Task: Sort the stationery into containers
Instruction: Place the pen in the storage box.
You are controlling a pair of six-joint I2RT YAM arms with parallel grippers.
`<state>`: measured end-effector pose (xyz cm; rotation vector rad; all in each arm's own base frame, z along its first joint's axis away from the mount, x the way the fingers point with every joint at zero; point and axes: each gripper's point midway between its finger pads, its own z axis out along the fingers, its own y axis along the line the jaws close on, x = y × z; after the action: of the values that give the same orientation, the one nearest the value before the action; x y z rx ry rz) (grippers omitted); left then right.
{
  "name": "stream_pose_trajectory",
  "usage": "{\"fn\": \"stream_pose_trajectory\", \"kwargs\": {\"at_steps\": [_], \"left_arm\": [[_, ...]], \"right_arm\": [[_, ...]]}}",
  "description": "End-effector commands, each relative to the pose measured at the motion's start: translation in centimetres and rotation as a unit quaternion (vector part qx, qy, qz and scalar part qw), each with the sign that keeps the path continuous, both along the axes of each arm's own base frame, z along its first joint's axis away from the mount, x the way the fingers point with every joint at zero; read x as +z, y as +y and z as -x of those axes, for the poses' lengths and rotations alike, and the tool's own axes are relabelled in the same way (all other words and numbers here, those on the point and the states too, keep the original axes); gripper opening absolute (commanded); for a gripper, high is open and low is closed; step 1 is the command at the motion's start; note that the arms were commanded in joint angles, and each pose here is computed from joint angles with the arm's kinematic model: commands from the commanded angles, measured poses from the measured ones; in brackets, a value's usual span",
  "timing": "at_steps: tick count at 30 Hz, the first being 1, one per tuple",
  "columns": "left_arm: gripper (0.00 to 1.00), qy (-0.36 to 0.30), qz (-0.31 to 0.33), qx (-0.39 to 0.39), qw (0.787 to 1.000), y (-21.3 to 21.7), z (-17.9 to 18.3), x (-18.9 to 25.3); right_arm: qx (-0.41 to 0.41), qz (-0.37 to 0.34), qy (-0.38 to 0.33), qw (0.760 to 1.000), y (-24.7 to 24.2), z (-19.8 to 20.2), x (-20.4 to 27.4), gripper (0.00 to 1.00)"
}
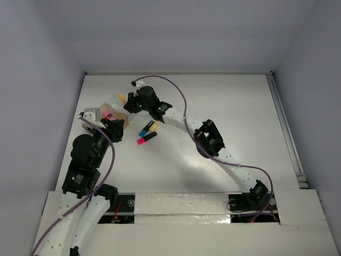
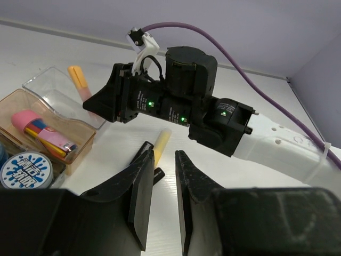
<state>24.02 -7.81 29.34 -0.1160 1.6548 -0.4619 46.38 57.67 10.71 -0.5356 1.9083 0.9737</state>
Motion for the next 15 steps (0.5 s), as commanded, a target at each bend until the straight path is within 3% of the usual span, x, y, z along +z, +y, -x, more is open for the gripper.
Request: {"fn": "stream_pose_trajectory", "kwargs": {"at_steps": [1, 5, 8, 12, 15], "left_arm": [[0.20, -0.034, 0.012, -0.012, 0.999, -0.5, 0.0, 2.4], [0.20, -0.033, 0.012, -0.012, 0.999, -0.5, 0.0, 2.3], [0.25, -0.033, 0.011, -0.007, 0.999, -0.2, -0.1, 2.3], [0.35, -0.028, 0.009, 0.004, 1.000, 0.2, -0.5, 2.1], [0.37, -0.023, 0.007, 0.007, 1.000, 0.3, -0.8, 1.8]], "right_arm": [[-0.008, -0.043, -0.058, 0.997, 1.2, -0.6, 4.5, 0.23], [0.006, -0.050, -0.064, 0.997, 1.4, -0.2, 5.3, 0.53], [0.015, -0.057, -0.069, 0.996, 1.5, 0.1, 6.2, 0.66], [0.024, -0.068, -0.078, 0.994, 1.3, 0.7, 8.4, 0.73], [0.019, -0.083, -0.090, 0.992, 0.5, 1.2, 11.4, 0.72]]}}
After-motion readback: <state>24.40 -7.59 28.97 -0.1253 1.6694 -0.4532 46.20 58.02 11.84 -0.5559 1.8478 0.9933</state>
